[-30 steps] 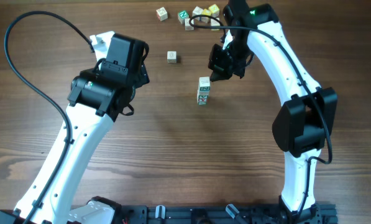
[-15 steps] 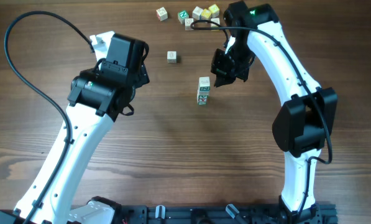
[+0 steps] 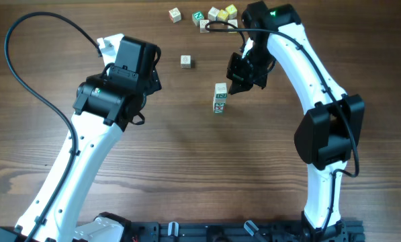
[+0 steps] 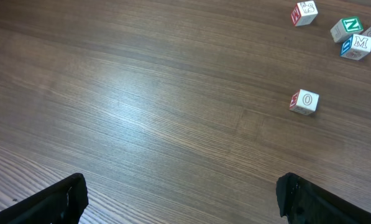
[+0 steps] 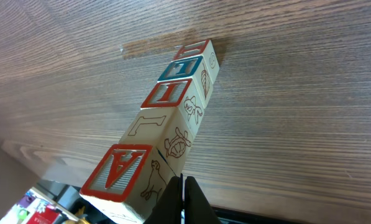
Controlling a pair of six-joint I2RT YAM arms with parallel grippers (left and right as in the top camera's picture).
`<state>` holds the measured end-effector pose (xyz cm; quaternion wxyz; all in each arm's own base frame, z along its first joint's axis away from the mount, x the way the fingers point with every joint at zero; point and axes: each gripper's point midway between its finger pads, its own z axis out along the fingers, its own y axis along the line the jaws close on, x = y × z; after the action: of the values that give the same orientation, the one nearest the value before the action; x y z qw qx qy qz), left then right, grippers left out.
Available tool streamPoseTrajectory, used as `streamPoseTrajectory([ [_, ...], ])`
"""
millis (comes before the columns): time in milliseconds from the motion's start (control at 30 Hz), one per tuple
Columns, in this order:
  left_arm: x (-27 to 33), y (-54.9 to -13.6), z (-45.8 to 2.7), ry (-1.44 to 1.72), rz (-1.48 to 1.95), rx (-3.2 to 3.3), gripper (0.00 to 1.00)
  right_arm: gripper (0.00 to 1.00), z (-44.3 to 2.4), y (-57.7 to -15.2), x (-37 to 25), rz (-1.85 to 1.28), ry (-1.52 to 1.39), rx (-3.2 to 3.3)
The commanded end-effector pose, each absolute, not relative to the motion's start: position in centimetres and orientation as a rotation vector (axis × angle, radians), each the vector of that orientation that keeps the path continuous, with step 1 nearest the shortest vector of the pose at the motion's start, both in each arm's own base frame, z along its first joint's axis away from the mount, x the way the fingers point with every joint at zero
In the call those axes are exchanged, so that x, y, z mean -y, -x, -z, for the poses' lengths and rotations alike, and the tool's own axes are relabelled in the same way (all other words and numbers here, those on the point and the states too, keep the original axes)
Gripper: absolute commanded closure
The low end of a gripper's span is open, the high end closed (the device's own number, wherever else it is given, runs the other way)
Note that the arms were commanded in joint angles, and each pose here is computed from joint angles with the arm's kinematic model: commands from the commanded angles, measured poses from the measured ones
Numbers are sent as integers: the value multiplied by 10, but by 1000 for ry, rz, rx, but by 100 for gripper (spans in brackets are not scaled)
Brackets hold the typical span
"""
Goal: Form a tower
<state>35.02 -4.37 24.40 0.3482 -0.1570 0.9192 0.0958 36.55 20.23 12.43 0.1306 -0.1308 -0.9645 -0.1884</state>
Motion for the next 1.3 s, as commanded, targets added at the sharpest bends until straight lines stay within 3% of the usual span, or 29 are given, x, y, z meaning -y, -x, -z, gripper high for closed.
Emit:
streamPoseTrajectory([
  [0, 42, -350, -246, 402, -253, -2377, 0, 96, -138, -363, -208, 598, 362, 2808],
  [1267, 42, -350, -246, 402, -253, -2377, 0, 95, -139, -362, -211, 604, 355, 2804],
])
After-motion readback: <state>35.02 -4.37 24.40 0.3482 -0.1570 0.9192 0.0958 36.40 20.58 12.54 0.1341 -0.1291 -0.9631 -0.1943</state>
